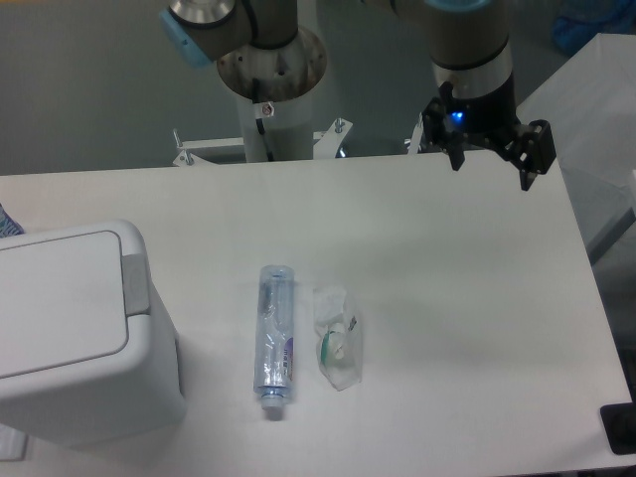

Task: Open the trash can
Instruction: 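Lift the open gripper slightly above the table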

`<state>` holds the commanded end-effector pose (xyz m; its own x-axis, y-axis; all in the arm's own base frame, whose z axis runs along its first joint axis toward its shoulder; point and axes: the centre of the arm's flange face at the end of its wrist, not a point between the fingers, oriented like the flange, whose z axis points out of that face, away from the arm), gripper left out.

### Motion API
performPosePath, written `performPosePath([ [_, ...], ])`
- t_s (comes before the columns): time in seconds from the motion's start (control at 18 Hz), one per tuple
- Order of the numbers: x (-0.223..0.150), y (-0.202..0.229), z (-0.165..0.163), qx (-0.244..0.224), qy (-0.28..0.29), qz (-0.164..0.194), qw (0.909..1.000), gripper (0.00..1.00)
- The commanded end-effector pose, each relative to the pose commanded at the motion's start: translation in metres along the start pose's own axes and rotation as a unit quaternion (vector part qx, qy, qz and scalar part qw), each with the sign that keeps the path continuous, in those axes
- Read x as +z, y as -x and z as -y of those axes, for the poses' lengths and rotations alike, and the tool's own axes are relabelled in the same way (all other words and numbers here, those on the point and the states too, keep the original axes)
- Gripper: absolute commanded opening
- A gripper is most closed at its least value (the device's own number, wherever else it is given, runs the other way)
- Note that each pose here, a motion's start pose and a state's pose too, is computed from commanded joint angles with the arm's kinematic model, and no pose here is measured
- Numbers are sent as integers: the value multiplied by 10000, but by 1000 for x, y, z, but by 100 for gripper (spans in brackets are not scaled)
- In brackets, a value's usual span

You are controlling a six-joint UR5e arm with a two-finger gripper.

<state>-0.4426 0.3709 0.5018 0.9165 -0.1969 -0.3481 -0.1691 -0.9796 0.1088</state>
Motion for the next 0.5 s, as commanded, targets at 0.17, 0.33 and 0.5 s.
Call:
performPosePath([
  [0.17, -2, -6, 12, 162, 276, 91, 9994, 100],
  [0.33, -1, -13, 28, 308, 384, 123, 9987, 100],
  [0.5, -7, -18, 42, 2, 274, 158, 9995, 100],
])
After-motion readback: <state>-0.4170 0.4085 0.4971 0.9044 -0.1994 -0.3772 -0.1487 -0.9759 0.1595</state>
